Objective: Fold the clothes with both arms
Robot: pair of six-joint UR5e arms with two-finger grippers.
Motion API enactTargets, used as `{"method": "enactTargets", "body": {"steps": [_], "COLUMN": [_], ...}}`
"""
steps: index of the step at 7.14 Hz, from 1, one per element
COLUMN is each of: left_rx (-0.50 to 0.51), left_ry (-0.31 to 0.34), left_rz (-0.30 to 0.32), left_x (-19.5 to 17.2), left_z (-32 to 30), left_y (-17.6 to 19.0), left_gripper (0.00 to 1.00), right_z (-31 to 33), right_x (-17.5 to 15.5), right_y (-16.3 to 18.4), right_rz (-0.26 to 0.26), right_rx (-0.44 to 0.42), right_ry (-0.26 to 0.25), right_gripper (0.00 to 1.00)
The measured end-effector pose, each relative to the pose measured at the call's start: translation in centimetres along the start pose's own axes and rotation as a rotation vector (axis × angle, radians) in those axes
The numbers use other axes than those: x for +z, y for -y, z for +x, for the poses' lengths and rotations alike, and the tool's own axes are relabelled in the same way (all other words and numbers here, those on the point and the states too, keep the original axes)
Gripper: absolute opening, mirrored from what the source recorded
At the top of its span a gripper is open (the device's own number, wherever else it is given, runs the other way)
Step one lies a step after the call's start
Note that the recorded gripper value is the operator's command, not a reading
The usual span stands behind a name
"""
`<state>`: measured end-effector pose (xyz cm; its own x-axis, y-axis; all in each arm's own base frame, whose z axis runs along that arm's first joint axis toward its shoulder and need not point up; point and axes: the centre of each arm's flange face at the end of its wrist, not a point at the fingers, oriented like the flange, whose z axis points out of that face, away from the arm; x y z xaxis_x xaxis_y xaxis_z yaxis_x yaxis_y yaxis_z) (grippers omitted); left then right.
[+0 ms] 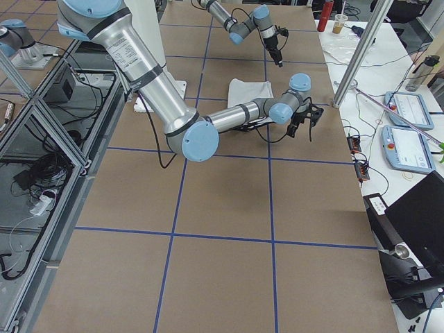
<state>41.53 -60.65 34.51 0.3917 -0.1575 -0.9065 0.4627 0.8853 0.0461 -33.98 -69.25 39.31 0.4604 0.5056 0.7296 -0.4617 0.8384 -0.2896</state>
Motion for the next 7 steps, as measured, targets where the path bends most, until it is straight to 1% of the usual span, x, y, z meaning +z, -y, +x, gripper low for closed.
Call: {"method": "enactTargets", "body": {"steps": [1,2,3,4,5,6,7], "left_rx": [0.131,0.264,0.39,0.513,0.611,0.669,0.696], "left_ry": [0.021,0.053,0.098,0.14,0.164,0.169,0.174], "left_rz": [-0.037,-0.061,-0.083,-0.11,-0.148,-0.186,-0.204], "left_x": [-1.1,-2.4,-4.4,-7.3,-10.4,-13.9,-17.1], "left_z": [-3.5,-7.2,-10.7,-13.9,-17.1,-21.2,-25.7], "left_y": [2.0,4.4,7.4,10.5,13.0,15.3,16.9], "left_gripper": [0.66,0.68,0.81,1.0,1.0,1.0,1.0], "right_z": [5.0,10.3,15.8,20.9,25.3,29.0,32.0], "right_x": [-0.7,-1.6,-3.1,-5.0,-6.7,-8.8,-11.0], "right_y": [3.3,6.5,9.8,12.7,15.0,16.6,17.3], "right_rz": [-0.009,-0.014,-0.025,-0.048,-0.082,-0.117,-0.141], "right_rx": [-0.068,-0.153,-0.247,-0.342,-0.426,-0.482,-0.499], "right_ry": [-0.024,-0.049,-0.08,-0.115,-0.151,-0.176,-0.185], "right_gripper": [1.0,1.0,1.0,1.0,1.0,1.0,1.0]}}
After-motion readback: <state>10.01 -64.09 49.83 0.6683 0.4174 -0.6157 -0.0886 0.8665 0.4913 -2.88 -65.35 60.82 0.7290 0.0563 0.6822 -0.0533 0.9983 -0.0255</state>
